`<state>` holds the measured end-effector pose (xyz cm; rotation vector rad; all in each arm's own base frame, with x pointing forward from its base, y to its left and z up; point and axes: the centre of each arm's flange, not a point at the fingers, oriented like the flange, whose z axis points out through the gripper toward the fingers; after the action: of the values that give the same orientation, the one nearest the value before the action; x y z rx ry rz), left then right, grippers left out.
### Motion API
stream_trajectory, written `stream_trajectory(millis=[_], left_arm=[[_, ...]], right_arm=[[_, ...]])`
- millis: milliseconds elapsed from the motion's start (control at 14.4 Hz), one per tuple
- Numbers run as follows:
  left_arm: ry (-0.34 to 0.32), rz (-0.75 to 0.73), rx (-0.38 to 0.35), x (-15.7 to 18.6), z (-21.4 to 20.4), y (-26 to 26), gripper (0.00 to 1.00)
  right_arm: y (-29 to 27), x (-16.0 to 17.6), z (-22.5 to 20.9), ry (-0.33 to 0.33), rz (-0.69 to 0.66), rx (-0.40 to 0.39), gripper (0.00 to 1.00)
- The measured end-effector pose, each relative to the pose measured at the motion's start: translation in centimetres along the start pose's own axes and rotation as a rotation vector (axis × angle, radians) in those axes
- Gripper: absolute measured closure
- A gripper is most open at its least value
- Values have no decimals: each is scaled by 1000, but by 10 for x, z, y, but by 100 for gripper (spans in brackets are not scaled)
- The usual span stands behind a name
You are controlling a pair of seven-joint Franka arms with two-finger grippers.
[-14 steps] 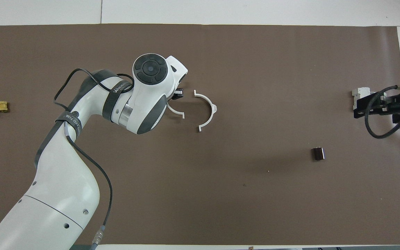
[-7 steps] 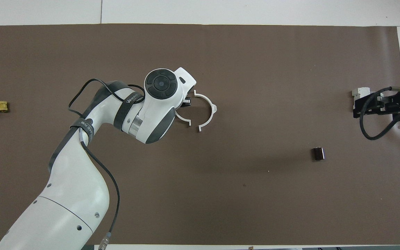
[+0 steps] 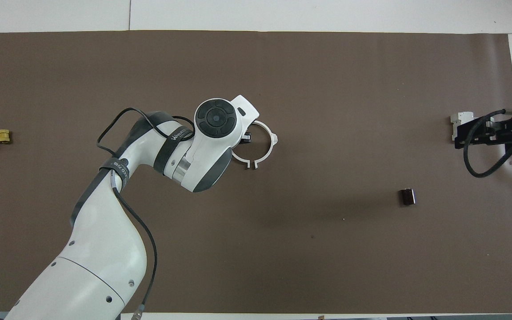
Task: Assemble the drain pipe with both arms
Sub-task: 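Press the held half-ring onto the placed half with the left gripper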
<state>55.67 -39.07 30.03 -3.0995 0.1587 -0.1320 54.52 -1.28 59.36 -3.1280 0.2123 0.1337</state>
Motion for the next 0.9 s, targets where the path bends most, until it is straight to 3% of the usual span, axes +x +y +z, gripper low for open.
stream_trajectory(millis=[485, 901], left_arm=[[0, 0, 0, -1, 0, 0, 79], [-20, -31, -27, -1, 0, 1, 79]], right_arm=[[39, 0, -14, 29, -38, 7, 0], [37, 0, -14, 30, -43, 7, 0]])
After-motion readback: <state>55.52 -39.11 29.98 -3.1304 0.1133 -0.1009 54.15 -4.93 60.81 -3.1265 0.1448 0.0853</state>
